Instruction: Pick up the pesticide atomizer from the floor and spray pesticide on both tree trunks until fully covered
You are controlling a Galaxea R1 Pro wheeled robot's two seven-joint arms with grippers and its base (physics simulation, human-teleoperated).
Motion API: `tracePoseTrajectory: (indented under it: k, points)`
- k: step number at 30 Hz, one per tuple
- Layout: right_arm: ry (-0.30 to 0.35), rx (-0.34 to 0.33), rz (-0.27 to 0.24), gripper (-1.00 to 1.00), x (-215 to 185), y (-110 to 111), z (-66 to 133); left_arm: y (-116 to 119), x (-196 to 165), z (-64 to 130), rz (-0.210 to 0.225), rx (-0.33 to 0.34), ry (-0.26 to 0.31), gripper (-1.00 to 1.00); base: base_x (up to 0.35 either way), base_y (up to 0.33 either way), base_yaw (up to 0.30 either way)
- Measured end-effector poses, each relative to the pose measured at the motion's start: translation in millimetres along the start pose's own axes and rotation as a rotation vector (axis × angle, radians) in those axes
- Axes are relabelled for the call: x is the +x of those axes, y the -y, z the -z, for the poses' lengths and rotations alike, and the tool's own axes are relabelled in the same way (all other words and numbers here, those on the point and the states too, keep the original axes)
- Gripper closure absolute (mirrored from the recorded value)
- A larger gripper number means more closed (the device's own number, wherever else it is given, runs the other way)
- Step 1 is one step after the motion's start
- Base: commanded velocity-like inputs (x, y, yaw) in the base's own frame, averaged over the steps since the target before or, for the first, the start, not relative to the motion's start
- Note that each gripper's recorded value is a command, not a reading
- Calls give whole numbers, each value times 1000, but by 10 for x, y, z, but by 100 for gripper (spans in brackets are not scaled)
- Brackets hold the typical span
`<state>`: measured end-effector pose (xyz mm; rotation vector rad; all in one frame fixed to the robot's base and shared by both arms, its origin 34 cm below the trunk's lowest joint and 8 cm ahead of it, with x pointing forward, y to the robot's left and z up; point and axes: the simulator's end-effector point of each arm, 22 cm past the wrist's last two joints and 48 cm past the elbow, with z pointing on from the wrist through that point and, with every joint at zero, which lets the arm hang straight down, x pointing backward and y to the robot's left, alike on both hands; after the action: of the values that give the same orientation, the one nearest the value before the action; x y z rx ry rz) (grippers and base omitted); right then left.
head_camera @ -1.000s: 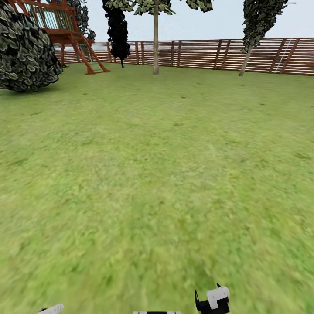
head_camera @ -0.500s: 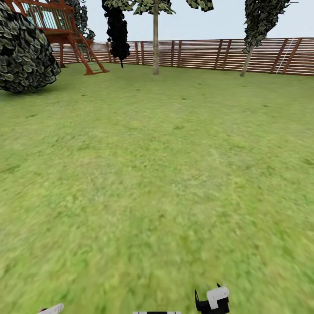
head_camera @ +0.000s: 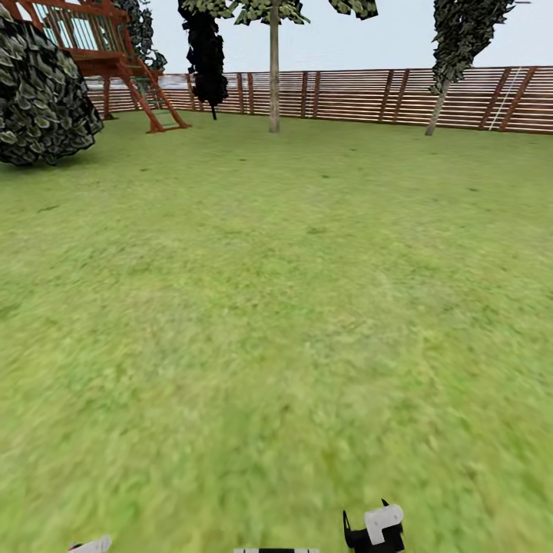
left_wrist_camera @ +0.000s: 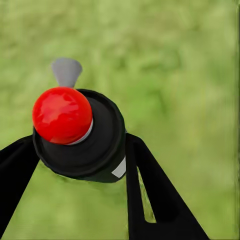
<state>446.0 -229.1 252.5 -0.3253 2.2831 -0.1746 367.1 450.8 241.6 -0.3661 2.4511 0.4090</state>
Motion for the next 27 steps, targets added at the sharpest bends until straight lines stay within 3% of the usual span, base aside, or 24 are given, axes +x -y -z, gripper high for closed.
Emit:
tracePoseTrajectory:
  k: [27]
  points:
    - [0, 0, 0, -100, 0, 0, 0, 0, 0, 0, 0, 0, 0, 100, 344, 0, 0]
